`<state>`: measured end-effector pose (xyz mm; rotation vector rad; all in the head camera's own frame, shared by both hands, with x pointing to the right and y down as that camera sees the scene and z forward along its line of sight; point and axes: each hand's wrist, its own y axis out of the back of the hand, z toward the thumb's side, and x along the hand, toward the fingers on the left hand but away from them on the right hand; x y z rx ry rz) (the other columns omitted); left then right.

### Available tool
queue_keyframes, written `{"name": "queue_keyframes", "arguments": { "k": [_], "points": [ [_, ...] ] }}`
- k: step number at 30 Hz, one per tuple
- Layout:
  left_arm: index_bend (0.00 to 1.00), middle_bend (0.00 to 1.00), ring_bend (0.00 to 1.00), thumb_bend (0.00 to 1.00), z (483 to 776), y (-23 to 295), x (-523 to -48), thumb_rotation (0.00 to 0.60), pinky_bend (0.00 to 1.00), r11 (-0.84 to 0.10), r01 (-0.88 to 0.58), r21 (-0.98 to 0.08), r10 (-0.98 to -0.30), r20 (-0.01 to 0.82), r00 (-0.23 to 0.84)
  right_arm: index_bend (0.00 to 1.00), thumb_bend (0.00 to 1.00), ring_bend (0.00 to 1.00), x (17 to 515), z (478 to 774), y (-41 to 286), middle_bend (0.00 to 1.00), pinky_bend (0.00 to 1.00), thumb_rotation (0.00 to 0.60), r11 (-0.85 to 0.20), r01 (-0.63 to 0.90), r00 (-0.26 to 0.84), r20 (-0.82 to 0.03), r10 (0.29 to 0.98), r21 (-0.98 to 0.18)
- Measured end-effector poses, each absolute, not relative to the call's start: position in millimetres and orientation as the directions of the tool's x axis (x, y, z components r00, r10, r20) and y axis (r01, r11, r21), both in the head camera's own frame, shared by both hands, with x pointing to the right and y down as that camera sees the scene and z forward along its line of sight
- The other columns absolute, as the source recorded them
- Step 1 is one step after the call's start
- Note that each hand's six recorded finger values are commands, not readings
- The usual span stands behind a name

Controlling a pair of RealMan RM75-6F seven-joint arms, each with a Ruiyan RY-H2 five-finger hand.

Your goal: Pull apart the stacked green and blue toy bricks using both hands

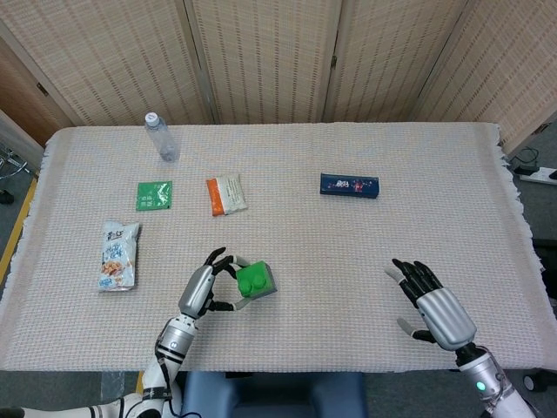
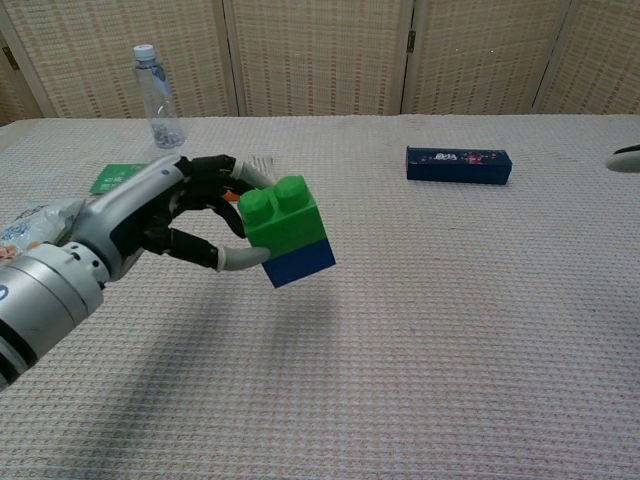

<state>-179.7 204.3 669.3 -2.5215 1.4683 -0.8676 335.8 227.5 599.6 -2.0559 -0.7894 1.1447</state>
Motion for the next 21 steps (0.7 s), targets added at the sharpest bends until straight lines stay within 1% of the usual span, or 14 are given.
{"name": "queue_keyframes", "arguments": {
  "k": [4,7,12,16,21],
  "points": [
    [0.83,0.93,0.49,0.46,648,203,-191,0.600,0.10,-0.526,-0.785,-0.327,-0.828,0.408,0.384,0.00,0.36,0.00,325,613,222,0.00,0.00,0.600,-0.666,0.275,0.485,-0.498,0.719,-0.693],
    [0.83,0.93,0.49,0.46,635,203,-196,0.600,0.10,-0.523,-0.792,-0.315,-0.831,0.397,0.391,0.00,0.36,0.00,312,624,217,0.00,0.00,0.600,-0.714,0.352,0.525,-0.503,0.686,-0.605],
    [0.83,0.93,0.49,0.46,619,206,-201,0.600,0.10,-0.519,-0.801,-0.298,-0.835,0.379,0.400,0.00,0.36,0.01,281,646,207,0.00,0.00,0.600,-0.780,0.472,0.591,-0.509,0.626,-0.411],
    [0.83,0.93,0.49,0.46,614,206,-204,0.600,0.10,-0.515,-0.804,-0.296,-0.837,0.377,0.397,0.00,0.36,0.02,256,661,202,0.00,0.00,0.600,-0.800,0.542,0.622,-0.517,0.588,-0.257],
    [0.83,0.93,0.49,0.46,615,207,-206,0.600,0.10,-0.513,-0.804,-0.300,-0.837,0.382,0.392,0.01,0.36,0.04,231,675,195,0.00,0.02,0.600,-0.780,0.623,0.638,-0.532,0.557,-0.069]
  ]
}}
